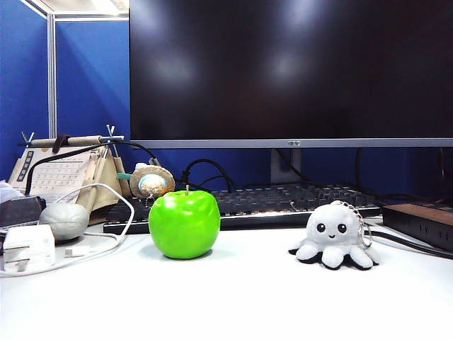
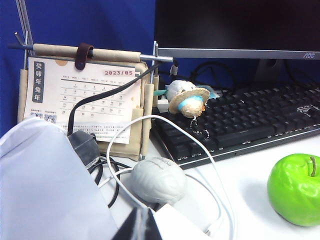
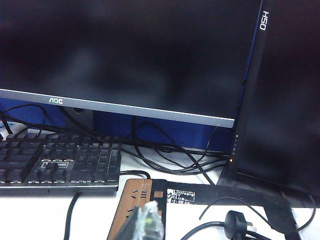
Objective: Place the tilting octopus upright.
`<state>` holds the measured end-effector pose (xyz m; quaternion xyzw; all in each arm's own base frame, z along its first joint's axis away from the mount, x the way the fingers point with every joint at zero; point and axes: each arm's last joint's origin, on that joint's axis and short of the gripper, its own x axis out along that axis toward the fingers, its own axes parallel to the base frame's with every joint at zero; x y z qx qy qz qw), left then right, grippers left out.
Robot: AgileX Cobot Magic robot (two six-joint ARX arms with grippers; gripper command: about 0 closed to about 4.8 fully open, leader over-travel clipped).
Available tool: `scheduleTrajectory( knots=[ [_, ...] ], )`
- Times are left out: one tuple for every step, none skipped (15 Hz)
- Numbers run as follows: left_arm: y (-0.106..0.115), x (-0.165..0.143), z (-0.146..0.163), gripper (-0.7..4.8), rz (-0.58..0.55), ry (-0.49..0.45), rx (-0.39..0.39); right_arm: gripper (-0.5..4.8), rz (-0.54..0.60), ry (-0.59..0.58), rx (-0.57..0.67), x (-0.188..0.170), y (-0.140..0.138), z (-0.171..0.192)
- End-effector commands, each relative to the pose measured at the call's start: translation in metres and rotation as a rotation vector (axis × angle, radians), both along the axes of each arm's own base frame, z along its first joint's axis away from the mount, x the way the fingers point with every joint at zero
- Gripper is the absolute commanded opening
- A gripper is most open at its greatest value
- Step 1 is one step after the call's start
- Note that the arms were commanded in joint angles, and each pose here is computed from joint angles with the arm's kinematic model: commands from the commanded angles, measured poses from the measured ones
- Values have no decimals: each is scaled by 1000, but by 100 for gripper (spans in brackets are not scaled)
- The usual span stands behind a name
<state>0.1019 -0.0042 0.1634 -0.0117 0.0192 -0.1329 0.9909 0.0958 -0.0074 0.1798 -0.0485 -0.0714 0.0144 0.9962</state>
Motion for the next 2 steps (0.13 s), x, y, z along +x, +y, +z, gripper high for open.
scheduleTrajectory(
  knots=[
    [0,0,1,22,-4,-12,2,-6,4,-15,-1,0,0,2],
    [0,0,1,22,-4,-12,2,-6,4,-15,-1,0,0,2]
  ],
)
